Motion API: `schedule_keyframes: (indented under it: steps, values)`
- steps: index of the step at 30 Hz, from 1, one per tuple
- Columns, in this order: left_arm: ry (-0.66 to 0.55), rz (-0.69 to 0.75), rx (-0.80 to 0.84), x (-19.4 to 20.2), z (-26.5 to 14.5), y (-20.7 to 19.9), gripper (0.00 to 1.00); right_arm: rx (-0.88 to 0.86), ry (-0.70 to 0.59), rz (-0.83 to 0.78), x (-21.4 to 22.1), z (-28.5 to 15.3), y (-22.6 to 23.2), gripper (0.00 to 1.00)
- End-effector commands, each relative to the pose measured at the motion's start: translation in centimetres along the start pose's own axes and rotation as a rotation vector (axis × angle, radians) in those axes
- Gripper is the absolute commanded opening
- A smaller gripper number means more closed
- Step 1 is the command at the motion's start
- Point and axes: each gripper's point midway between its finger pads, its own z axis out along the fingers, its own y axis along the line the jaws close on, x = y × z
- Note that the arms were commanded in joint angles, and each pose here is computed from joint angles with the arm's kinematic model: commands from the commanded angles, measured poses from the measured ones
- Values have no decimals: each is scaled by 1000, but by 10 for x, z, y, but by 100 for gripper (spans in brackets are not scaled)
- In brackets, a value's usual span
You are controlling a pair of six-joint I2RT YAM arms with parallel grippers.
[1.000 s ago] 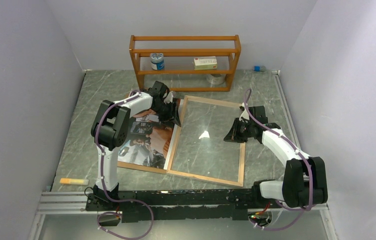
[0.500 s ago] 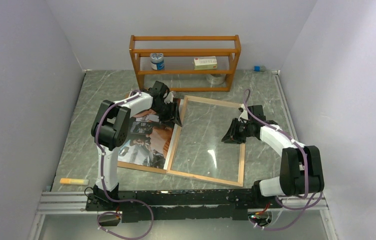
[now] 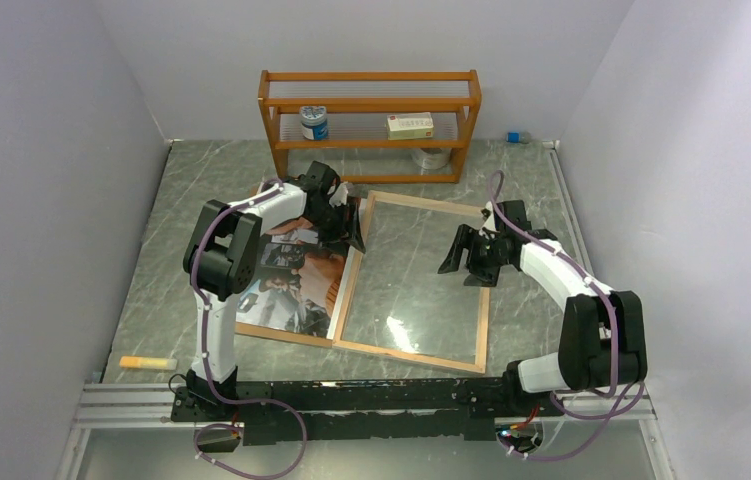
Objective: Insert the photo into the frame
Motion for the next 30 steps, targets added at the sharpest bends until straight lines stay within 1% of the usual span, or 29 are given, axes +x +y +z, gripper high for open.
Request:
schedule_keyframes:
  steps: [1, 5, 7, 9, 13, 16, 23, 30]
  values:
    - [65, -11, -107, 17, 15, 27, 63, 89, -47, -10, -15, -9, -6, 78]
    - [61, -6, -105, 15, 13, 25, 64, 107, -70, -1, -18, -10, -10, 76]
    - [61, -6, -105, 15, 13, 25, 64, 93, -79, -1, -17, -9, -8, 72]
    - [62, -7, -108, 16, 14, 26, 64, 50, -108, -9, -19, -8, -3, 63]
    - [65, -9, -116, 17, 15, 28, 61, -19, -153, -5, -20, -5, 5, 39]
    - [69, -18, -128, 18, 17, 32, 59, -55, -185, 5, -18, -4, 8, 24]
    - [75, -31, -156, 20, 21, 39, 57, -135, -286, -48, -20, -11, 17, 1]
    - [80, -36, -161, 21, 23, 41, 56, -205, -316, -102, -16, -15, 25, 0]
